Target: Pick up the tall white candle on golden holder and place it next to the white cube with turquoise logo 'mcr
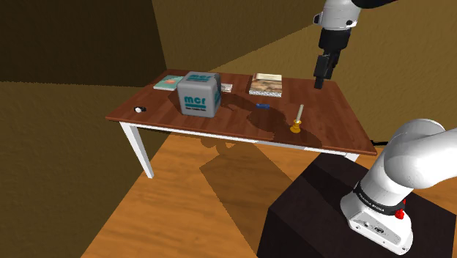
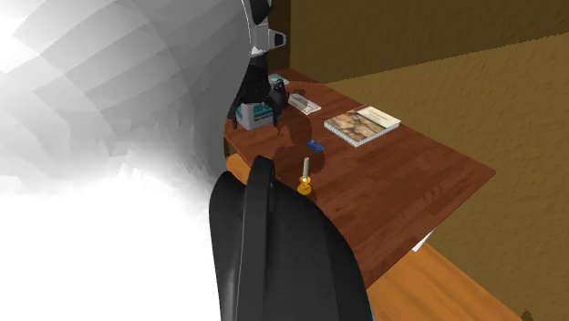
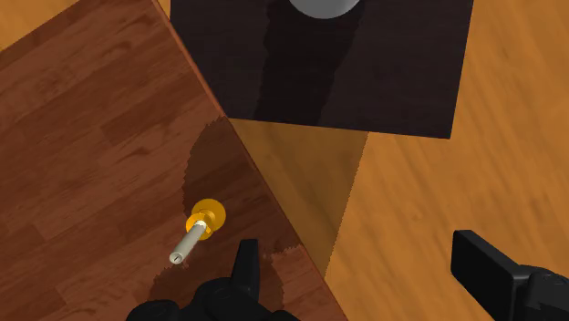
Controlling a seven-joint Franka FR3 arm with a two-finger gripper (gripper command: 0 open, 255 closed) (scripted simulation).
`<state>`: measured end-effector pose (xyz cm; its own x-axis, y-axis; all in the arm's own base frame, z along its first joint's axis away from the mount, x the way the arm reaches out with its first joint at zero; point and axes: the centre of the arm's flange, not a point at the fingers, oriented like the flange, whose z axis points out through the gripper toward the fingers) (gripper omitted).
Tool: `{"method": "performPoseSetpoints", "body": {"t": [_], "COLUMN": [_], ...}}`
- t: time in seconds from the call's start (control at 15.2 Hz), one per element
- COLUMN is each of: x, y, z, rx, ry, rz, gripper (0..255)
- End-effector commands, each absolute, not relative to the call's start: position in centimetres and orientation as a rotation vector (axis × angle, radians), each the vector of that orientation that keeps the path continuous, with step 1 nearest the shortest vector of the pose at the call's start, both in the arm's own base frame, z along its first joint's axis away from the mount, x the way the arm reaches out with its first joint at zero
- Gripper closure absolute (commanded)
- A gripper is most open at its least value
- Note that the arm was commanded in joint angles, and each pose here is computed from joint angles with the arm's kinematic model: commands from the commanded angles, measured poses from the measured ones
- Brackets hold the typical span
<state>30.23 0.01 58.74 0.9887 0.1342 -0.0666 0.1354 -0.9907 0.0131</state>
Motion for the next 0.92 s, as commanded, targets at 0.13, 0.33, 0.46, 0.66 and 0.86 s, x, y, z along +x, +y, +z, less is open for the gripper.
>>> {"method": "performPoseSetpoints", "body": {"t": [0.13,0.33,0.46,0.66,0.86], "x": [29.8,29.4,29.2,29.2,29.3], "y": [-1.4,-3.5,-4.9,-7.0,-9.0], "z": [56.5,53.2,50.9,47.5,44.1], "rx": [3.119,3.121,3.12,3.115,3.105], "ry": [0.194,0.167,0.149,0.122,0.095], "rz": [-0.028,0.085,0.159,0.271,0.383], "gripper": [0,0,0,0,0]}}
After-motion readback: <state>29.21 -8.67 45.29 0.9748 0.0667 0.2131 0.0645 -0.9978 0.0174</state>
